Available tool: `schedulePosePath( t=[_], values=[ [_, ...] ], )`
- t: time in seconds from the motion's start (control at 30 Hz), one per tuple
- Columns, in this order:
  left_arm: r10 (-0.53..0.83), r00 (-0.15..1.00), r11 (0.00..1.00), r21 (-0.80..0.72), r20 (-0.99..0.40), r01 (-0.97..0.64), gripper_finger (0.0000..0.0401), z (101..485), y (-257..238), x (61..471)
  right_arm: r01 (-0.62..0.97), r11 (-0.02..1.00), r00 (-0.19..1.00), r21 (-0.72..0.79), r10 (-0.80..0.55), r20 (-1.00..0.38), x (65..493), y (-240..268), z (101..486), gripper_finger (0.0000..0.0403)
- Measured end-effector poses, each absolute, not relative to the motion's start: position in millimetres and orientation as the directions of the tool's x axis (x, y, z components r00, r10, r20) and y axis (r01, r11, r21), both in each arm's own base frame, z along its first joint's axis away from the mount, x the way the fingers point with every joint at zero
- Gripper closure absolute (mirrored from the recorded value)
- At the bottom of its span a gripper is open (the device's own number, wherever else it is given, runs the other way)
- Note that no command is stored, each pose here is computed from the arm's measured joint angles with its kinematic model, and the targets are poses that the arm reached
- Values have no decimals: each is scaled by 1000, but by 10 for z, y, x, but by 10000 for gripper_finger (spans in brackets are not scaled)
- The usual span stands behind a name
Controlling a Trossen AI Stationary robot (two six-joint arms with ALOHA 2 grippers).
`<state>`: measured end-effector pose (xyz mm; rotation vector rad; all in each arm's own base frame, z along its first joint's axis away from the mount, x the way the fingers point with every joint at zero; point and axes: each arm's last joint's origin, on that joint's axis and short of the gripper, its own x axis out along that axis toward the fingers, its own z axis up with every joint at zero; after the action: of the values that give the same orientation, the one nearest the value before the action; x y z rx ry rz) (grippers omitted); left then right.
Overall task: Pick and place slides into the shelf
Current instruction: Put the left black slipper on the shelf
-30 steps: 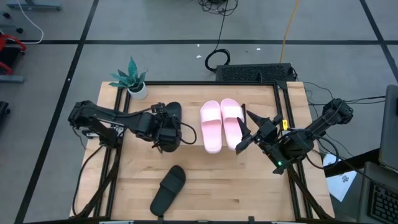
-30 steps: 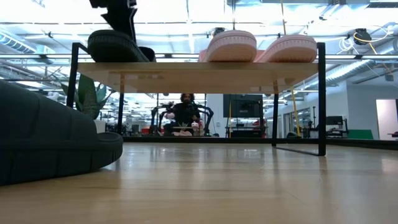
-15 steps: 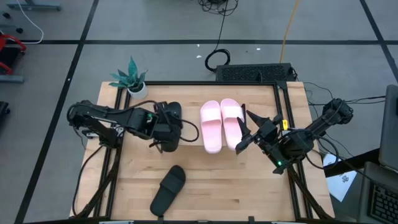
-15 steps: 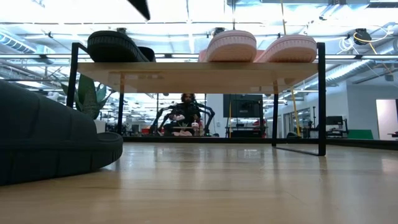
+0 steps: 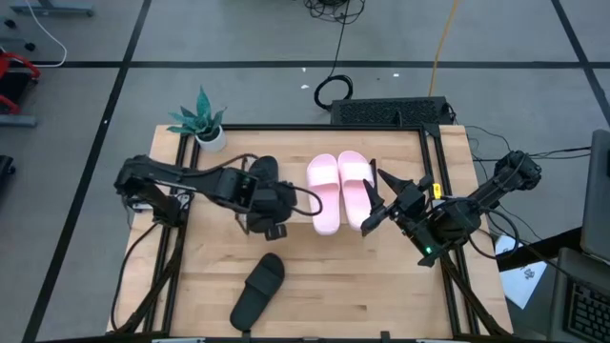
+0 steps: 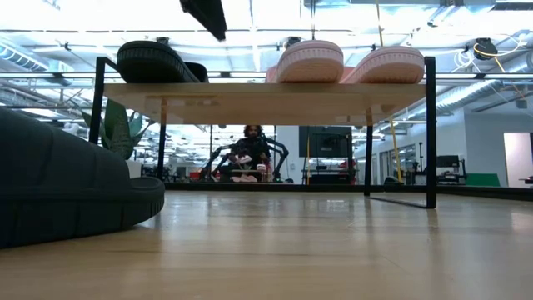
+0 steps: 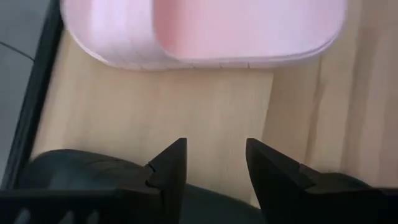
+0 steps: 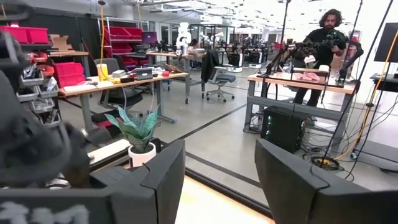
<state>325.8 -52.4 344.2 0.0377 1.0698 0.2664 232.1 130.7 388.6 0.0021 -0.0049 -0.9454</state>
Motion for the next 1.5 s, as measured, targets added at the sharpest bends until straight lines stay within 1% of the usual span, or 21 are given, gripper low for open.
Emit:
schedulePosePath(
  t=[0.27, 0.37, 0.63, 0.77, 0.97, 1.27, 1.5],
  values=[
    [227, 349, 964, 158, -909, -215, 235, 3130, -410, 3485, 810, 586, 586, 3, -810, 3, 2318, 1311, 3885, 220],
    [239, 320, 958, 168, -917, -233, 235, 3076, -369, 3507, 808, 589, 589, -3, -808, 2, 2312, 1321, 3886, 220],
    [314, 270, 917, 217, -910, -335, 235, 3057, -181, 3496, 803, 596, 596, -6, -803, 2, 2301, 1341, 3885, 220],
    [322, 222, 907, 233, -920, -351, 235, 3041, -116, 3457, 803, 596, 596, -7, -803, 1, 2301, 1341, 3884, 220],
    [328, 184, 893, 241, -926, -381, 235, 3008, -60, 3427, 803, 596, 596, -12, -803, 1, 2301, 1341, 3884, 220],
    [320, 149, 894, 247, -935, -374, 235, 2998, -130, 3382, 803, 596, 596, -13, -803, 1, 2301, 1341, 3884, 220],
    [304, 176, 902, 224, -936, -369, 235, 3037, -184, 3399, 805, 594, 594, -13, -805, 1, 2304, 1336, 3884, 220]
  ],
)
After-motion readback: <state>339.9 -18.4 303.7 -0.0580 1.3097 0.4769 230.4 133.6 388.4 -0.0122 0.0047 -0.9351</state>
